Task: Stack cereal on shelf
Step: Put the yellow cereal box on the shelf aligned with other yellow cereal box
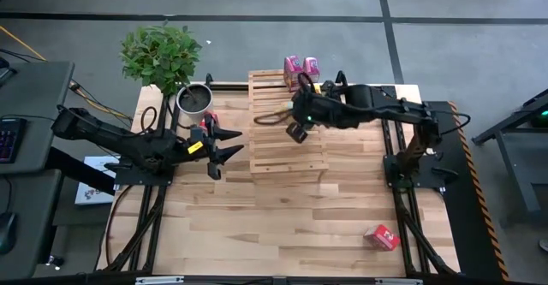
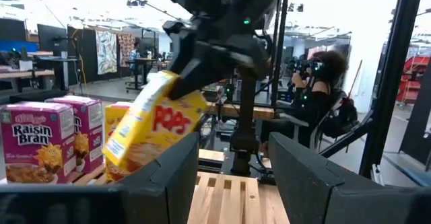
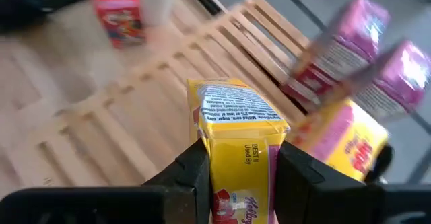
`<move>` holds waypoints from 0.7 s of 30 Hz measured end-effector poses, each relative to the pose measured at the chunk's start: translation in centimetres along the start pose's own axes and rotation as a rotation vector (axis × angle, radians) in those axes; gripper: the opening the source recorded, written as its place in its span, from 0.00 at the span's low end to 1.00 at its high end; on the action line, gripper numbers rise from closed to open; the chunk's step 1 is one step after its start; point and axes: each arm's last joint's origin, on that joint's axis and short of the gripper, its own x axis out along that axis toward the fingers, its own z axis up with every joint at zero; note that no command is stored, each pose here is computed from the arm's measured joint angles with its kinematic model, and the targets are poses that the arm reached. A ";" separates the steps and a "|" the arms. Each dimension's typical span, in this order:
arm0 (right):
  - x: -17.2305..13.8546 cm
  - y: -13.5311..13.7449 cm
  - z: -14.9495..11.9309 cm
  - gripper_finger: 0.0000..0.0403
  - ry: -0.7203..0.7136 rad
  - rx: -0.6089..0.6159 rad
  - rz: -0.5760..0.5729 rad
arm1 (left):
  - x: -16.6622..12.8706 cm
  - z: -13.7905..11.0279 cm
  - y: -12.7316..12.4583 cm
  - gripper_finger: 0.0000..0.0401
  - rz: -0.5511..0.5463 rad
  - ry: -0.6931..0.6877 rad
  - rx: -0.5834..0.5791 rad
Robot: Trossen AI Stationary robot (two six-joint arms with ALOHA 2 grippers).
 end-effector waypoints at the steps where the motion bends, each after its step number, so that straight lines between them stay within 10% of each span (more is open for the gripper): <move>1: 0.3 -0.4 0.1 0.26 0.015 0.023 -0.016 | 0.0 0.0 0.0 0.42 0.000 0.000 -0.006; 21: 4.9 -0.3 0.4 0.35 0.114 0.042 -0.084 | 0.0 0.0 0.0 0.42 0.000 -0.003 -0.011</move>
